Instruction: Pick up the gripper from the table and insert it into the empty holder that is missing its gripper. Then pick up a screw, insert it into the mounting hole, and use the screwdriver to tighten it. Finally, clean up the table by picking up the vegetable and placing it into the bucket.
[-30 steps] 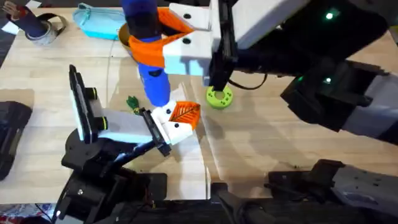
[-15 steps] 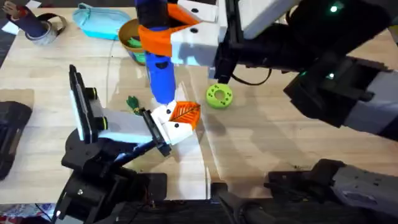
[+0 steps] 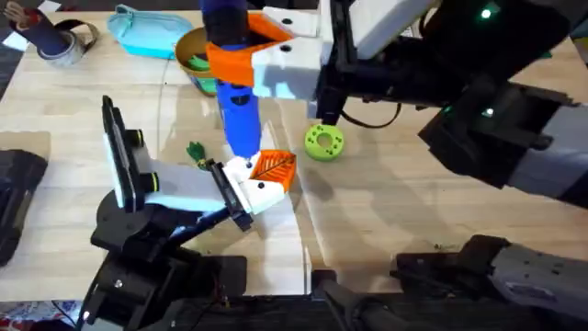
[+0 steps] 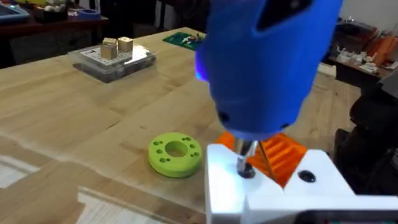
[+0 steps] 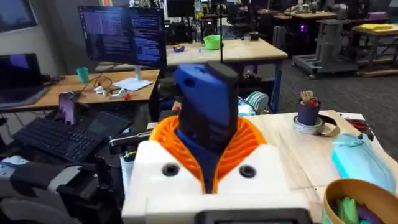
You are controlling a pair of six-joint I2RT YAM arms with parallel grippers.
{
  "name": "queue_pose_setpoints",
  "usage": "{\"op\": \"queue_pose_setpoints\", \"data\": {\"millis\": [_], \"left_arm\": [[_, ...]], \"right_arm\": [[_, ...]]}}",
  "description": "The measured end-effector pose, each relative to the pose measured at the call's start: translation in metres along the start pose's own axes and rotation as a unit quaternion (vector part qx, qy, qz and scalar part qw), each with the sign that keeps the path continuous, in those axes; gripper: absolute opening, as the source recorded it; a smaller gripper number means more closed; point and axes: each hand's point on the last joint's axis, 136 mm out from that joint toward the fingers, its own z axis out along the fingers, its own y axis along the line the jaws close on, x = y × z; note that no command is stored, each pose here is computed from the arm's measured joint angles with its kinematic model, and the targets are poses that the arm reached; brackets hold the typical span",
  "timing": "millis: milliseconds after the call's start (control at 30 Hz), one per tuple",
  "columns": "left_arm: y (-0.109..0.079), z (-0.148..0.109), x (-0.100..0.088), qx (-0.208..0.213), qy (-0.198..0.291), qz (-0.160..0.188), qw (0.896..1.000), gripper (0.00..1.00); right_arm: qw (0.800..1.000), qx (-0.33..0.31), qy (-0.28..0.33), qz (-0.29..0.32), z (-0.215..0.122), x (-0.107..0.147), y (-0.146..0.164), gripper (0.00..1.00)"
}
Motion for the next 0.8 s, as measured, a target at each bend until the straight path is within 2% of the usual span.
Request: {"op": "queue_pose_setpoints", "data": {"millis": [800], "left_arm": [[-0.0004, 0.0, 0.0004, 0.001, 0.001, -0.003, 1.0, 0.014]], "right_arm": [[1.0, 0.011, 0.014, 0.013, -0.0004, 0.0075, -0.0047, 0.046]]}}
